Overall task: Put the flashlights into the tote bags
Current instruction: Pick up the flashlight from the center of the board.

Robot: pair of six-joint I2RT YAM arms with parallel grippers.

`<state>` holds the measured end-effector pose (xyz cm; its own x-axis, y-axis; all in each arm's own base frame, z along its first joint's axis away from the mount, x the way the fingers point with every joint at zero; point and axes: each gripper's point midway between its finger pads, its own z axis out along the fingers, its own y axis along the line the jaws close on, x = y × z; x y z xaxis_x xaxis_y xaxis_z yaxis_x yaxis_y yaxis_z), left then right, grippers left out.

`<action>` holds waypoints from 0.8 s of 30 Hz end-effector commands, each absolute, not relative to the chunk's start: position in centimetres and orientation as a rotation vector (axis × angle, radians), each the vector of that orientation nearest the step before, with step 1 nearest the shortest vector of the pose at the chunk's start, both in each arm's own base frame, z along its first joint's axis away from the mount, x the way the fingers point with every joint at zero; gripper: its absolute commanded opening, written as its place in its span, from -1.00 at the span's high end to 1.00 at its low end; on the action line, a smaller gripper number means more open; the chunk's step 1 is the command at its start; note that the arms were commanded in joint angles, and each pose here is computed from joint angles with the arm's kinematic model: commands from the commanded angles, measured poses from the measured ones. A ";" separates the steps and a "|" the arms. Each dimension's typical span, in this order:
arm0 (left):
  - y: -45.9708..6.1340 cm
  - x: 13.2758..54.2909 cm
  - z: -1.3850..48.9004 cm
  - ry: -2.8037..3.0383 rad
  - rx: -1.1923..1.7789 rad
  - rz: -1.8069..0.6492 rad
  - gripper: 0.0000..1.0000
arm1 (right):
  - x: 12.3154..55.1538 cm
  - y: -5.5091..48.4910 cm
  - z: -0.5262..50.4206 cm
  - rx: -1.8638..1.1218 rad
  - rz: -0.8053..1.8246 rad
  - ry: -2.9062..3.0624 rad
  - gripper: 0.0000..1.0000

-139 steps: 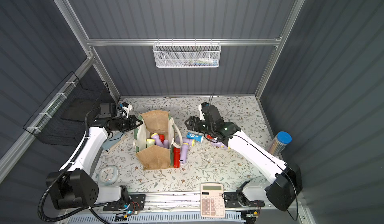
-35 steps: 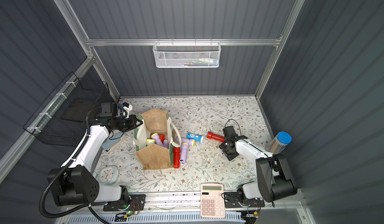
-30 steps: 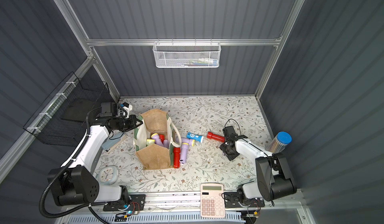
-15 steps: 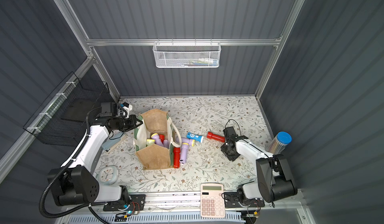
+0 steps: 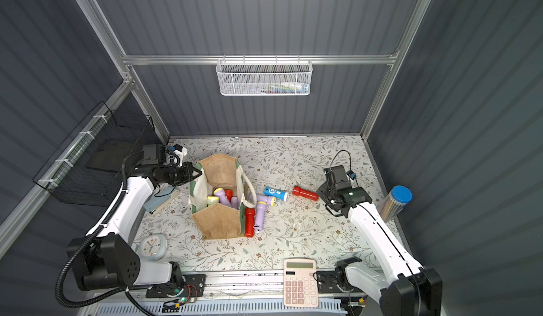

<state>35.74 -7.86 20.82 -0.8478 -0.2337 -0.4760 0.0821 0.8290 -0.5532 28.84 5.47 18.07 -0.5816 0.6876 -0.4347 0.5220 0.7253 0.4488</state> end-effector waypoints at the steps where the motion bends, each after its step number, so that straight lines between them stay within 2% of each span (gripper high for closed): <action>1: -8.2 35.2 21.1 2.477 -0.098 -0.806 0.91 | 29.7 6.7 21.4 0.759 0.417 2.282 0.78; 10: -8.4 35.1 21.3 2.472 -0.091 -0.823 0.94 | 31.9 15.3 29.8 0.386 0.762 2.183 0.68; 17: -8.6 34.9 21.8 2.455 -0.078 -0.840 0.94 | 33.0 25.5 33.0 0.058 1.003 2.190 0.66; 24: -8.7 34.8 22.1 2.445 -0.069 -0.844 0.94 | 32.2 35.0 35.0 -0.259 1.218 2.194 0.65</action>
<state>35.50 -8.27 21.26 -0.8484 -0.2301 -0.4767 0.0996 0.8151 -0.5707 33.45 31.70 32.20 -0.8092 0.2016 -0.5518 -0.3020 0.6629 0.6851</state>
